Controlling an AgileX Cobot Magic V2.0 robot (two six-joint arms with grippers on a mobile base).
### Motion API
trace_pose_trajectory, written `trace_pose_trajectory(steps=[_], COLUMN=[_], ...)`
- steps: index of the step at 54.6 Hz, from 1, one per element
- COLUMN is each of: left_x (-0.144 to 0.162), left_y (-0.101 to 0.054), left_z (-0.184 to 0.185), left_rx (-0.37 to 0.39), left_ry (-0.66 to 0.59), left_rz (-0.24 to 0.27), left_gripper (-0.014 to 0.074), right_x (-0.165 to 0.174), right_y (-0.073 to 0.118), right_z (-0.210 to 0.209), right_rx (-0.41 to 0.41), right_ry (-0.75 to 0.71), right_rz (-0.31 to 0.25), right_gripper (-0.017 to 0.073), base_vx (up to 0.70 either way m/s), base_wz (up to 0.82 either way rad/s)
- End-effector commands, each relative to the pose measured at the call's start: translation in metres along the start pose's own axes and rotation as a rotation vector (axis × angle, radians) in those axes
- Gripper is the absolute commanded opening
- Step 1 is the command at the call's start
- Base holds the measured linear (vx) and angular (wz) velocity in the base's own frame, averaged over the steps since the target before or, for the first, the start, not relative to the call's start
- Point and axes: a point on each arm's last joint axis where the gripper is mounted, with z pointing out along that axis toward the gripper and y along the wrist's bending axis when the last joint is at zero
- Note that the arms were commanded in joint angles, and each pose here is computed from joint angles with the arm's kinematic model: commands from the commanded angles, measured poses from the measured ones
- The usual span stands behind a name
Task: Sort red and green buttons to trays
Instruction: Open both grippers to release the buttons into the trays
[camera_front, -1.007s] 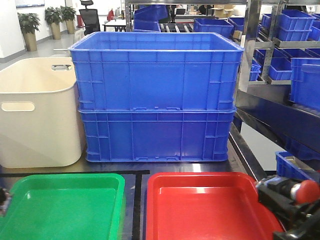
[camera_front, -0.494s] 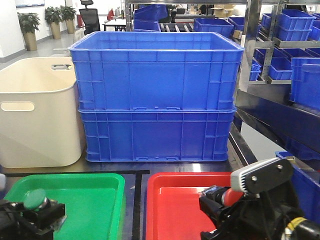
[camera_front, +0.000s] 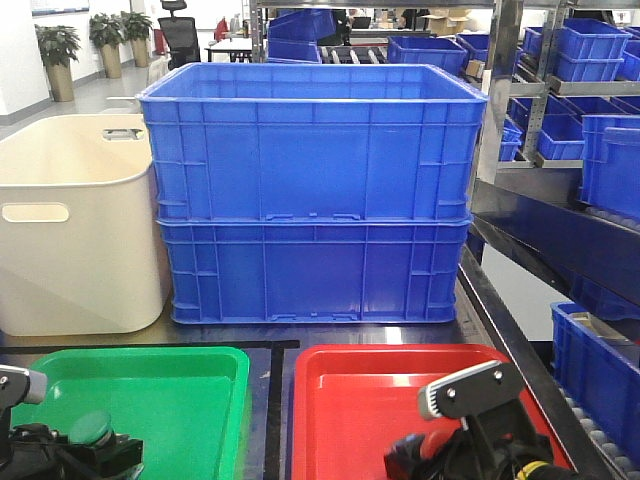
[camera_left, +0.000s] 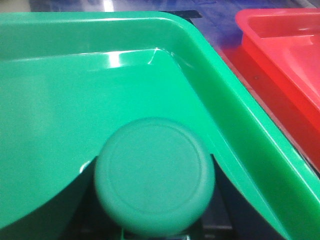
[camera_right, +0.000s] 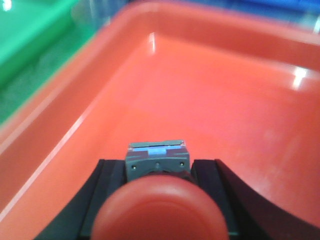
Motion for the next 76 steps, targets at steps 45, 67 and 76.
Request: trace_pose_trajectory(steps=[45, 67, 76], left_x=[-0.056, -0.018, 0.009], left_y=[-0.045, -0.075, -0.075], left_z=[-0.085, -0.172, -0.178], left_rx=[0.127, 0.206, 0.218], left_ry=[-0.395, -0.655, -0.672], left_rz=[0.132, 0.117, 0.119], left_gripper=[0.0580, 0.0551, 0.0551], right_x=[-0.054, -0.046, -0.045], right_y=[0.004, 0.007, 0.007], right_z=[-0.101, -0.167, -0.168], right_rx=[-0.032, -0.078, -0.080], right_ry=[-0.375, -0.426, -0.422], right_rz=[-0.003, -0.043, -0.043], right_gripper=[0.0583, 0.0566, 0.0566], base_vx=[0.00, 0.00, 0.00], base_wz=[0.00, 0.00, 0.00])
